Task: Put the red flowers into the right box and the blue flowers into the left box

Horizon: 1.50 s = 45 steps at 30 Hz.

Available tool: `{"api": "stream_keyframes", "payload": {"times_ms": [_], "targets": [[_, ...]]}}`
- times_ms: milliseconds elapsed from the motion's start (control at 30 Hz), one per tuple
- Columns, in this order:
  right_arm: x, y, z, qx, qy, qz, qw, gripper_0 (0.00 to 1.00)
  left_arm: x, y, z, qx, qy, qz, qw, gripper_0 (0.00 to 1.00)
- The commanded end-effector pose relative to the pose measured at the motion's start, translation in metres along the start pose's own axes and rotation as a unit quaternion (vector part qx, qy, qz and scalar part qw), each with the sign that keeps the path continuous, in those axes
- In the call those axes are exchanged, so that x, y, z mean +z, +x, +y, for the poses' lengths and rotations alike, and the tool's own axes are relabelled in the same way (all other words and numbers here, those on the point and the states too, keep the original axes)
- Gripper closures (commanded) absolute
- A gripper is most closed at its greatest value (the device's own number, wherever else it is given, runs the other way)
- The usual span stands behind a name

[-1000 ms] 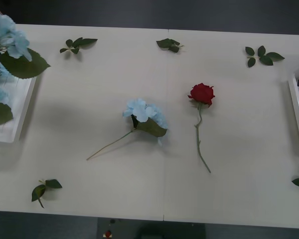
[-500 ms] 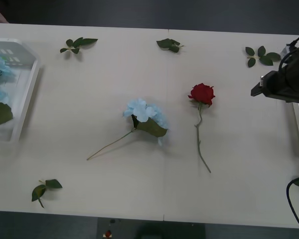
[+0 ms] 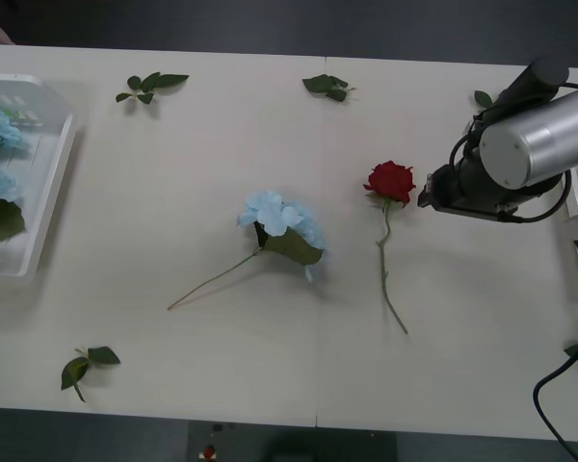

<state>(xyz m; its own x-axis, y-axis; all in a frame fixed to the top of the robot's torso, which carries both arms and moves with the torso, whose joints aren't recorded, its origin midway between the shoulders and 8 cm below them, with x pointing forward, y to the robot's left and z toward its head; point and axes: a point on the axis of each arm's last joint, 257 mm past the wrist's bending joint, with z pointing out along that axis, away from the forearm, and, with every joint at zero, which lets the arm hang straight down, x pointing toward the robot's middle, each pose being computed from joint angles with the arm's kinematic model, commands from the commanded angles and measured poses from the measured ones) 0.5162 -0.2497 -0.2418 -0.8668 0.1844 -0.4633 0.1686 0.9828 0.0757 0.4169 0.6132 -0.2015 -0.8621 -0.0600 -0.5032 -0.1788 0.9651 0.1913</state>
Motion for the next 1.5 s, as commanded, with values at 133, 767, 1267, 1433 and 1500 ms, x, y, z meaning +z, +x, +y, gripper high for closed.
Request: {"api": "stream_keyframes", "payload": {"times_ms": [133, 767, 1267, 1433, 1500], "targets": [[0.005, -0.003, 0.034, 0.022, -0.020, -0.026, 0.999, 0.00, -0.002, -0.003, 0.000, 0.022, -0.002, 0.000, 1.000, 0.79], [0.063, 0.011, 0.059, 0.014, -0.020, -0.044, 0.999, 0.00, -0.043, -0.024, -0.037, -0.004, 0.093, -0.037, 0.995, 0.00], [0.076, 0.027, 0.067, 0.002, -0.008, -0.039, 0.999, 0.00, -0.074, -0.056, -0.125, 0.054, 0.176, -0.102, 0.978, 0.00], [0.078, 0.027, 0.067, -0.001, -0.001, -0.042, 0.999, 0.00, -0.071, -0.058, -0.147, 0.072, 0.184, -0.118, 0.973, 0.00], [0.080, 0.028, 0.068, 0.000, 0.000, -0.042, 0.999, 0.00, -0.069, -0.060, -0.158, 0.084, 0.187, -0.128, 0.970, 0.00]]}}
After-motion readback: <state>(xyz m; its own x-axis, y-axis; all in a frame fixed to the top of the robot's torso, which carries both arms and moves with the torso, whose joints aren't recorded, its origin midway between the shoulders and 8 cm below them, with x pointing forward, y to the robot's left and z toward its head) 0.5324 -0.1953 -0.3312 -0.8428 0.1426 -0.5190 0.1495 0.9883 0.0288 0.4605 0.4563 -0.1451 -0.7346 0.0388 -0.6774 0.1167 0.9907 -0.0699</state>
